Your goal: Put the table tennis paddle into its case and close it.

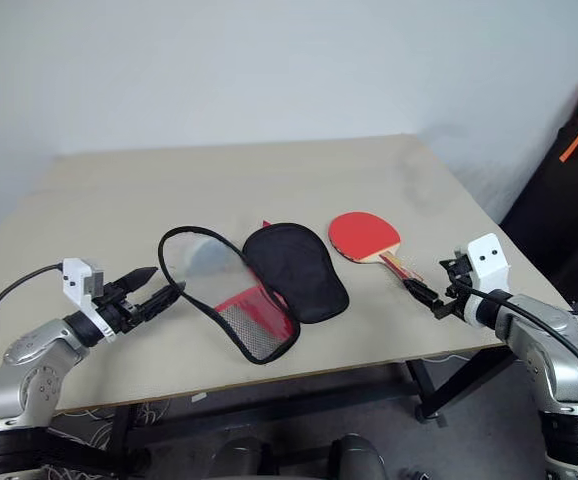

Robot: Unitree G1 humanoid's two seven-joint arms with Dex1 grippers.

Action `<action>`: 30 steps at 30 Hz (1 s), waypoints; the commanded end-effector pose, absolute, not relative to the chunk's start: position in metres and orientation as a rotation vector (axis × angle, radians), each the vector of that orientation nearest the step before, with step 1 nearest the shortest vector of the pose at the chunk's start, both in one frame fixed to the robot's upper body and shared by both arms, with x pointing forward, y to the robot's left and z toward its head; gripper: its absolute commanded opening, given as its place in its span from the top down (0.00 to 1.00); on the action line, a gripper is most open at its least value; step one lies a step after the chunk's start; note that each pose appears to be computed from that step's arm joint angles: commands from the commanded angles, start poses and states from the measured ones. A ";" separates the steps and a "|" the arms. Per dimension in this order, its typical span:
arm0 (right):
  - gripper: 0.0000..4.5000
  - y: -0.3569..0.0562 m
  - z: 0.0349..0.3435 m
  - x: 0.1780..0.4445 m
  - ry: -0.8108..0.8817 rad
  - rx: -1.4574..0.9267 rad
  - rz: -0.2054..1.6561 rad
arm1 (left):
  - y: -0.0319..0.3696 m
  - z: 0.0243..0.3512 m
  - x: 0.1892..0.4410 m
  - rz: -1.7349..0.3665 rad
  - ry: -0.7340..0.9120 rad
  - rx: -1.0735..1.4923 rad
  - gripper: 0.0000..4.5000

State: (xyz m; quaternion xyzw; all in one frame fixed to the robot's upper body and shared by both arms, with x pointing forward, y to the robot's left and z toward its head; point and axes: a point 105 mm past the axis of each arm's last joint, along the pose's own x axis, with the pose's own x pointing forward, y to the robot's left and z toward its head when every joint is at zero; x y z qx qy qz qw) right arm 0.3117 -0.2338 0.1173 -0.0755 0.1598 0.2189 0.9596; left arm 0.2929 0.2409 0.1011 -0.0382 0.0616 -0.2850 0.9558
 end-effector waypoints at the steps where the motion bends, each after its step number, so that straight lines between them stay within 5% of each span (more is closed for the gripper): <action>1: 0.00 -0.226 0.134 0.323 0.272 -0.147 0.433 | 0.260 0.118 0.291 -0.531 0.059 -0.020 0.01; 17: 0.00 -0.207 0.139 0.331 0.311 -0.185 0.571 | 0.283 0.150 0.251 -0.543 -0.006 0.017 0.01; 30: 0.00 -0.195 0.169 0.343 0.303 -0.239 0.719 | 0.262 0.193 0.249 -0.664 -0.084 0.086 0.01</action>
